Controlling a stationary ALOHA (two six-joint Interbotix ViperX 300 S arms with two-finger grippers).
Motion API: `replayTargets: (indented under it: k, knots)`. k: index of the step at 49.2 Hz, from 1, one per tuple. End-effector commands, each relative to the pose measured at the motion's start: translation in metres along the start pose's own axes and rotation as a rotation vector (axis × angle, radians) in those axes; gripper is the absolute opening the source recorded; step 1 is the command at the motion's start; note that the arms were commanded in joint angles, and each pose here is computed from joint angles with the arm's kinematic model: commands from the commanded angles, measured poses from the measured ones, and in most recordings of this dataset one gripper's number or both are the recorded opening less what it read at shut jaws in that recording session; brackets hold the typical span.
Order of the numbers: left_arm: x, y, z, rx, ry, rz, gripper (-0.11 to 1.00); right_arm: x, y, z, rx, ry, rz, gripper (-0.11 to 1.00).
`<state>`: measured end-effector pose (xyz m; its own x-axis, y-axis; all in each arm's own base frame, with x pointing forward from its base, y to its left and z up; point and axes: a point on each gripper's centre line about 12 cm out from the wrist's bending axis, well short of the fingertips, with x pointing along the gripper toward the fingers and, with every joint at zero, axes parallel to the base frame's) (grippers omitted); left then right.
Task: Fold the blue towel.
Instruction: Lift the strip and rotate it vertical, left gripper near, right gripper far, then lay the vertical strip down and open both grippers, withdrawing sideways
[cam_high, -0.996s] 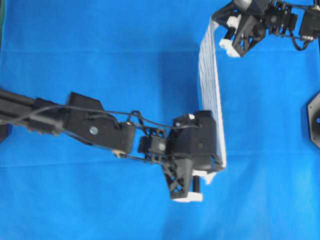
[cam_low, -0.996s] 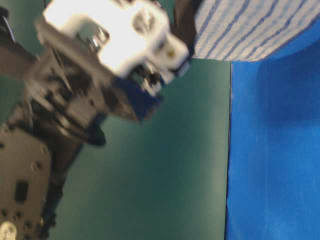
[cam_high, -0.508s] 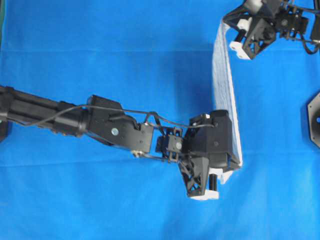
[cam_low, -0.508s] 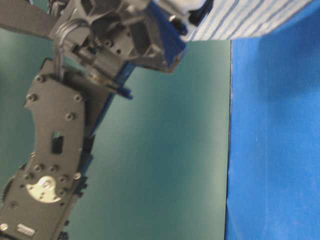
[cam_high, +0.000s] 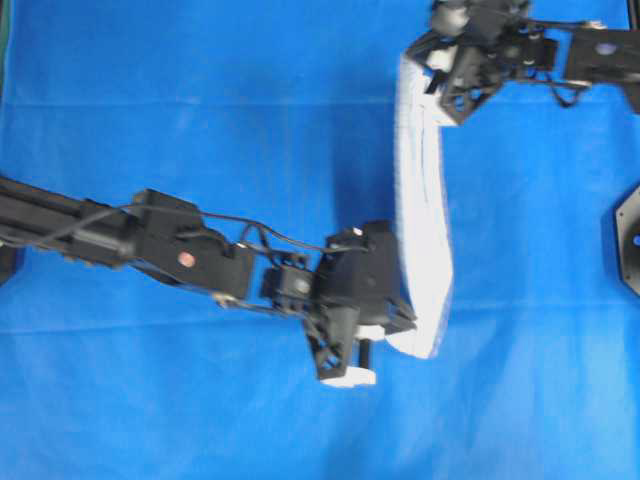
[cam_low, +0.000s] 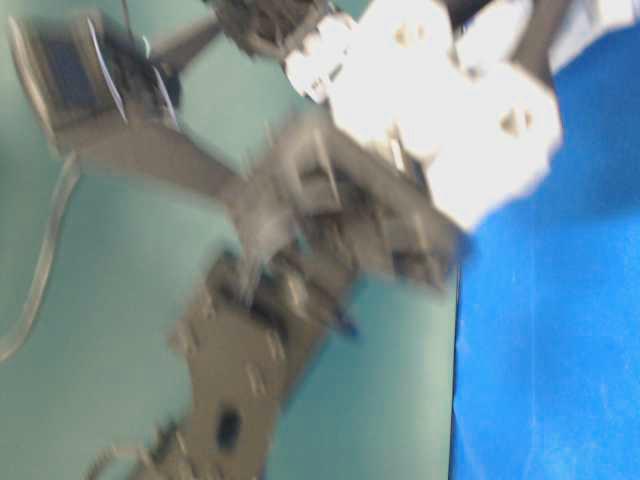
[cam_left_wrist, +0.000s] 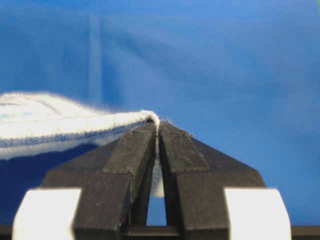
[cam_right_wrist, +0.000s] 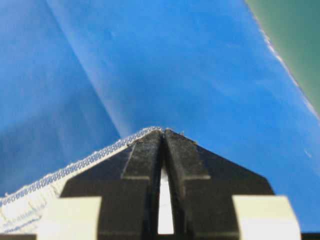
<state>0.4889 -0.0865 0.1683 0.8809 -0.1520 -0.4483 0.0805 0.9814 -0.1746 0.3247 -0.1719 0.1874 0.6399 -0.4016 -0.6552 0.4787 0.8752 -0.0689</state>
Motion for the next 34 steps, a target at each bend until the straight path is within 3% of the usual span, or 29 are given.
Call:
replayTargets:
  k: [1,15,34]
  knots:
    - [-0.022,-0.006,0.009,-0.005,-0.068,-0.019,0.01,0.009,0.007,0.019,-0.006,-0.035,0.016,0.02]
    - [-0.043,0.0,-0.017,-0.049,-0.055,-0.014,0.01,0.028,0.016,0.028,-0.021,-0.029,0.03,0.02]
    - [-0.041,0.008,-0.022,-0.055,-0.041,0.003,0.01,0.028,0.02,0.026,-0.028,-0.026,0.037,0.03]
